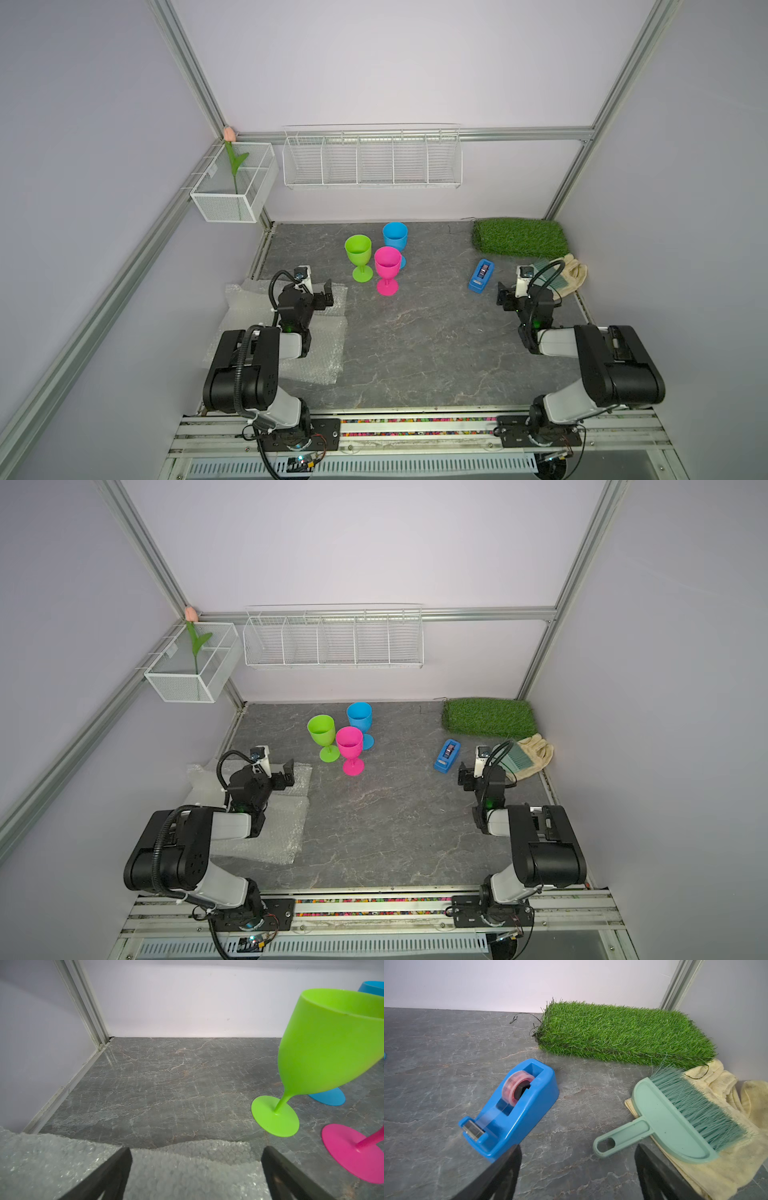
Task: Wrap wine glasses in bubble wrap
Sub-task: Pick up the bubble wrap from the bubble wrap.
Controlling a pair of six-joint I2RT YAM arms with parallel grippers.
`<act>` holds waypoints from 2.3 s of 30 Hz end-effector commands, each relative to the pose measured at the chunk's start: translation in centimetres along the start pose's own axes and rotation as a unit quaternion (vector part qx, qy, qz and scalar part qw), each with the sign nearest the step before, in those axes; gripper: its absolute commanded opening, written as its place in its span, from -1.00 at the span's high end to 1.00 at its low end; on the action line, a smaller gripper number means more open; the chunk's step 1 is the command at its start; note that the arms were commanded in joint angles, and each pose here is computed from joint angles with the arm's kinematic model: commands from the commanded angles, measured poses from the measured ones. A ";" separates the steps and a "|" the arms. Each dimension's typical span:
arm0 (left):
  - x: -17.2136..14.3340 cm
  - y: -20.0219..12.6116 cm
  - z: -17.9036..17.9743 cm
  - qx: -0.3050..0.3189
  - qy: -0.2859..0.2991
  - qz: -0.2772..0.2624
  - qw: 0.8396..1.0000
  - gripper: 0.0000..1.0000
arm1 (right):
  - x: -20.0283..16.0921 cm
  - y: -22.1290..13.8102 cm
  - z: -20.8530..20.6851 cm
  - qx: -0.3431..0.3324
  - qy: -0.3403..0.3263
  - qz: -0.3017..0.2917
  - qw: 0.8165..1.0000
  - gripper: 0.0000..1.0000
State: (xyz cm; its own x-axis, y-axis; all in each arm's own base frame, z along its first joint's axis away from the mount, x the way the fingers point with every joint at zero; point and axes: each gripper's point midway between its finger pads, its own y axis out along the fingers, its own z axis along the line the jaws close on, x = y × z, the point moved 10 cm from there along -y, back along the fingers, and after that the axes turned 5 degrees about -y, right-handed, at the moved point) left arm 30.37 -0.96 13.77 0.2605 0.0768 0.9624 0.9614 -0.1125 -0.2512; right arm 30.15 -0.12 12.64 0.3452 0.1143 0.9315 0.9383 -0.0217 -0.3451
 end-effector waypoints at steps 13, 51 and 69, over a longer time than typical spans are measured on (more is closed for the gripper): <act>0.2 -0.2 0.1 0.005 0.002 -0.012 1.000 -0.98 | 0.2 0.0 0.0 0.003 -0.001 -0.005 1.000 -0.76; 10.5 -9.4 -2.4 0.209 -0.253 0.241 0.913 -0.26 | 10.4 -8.4 3.6 0.163 0.107 0.201 0.960 -0.97; 1.7 -8.7 -3.5 0.183 -0.382 0.382 0.821 -0.59 | 10.9 -10.3 4.1 0.182 0.113 0.200 0.956 -0.96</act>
State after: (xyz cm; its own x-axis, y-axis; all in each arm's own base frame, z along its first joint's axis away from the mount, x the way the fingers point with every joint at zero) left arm 21.64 -2.92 18.19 0.6551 0.7161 0.2411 0.4258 -0.0863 -0.9007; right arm 24.53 5.23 25.05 0.7135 -0.0407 0.6994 0.6725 0.3197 -0.6675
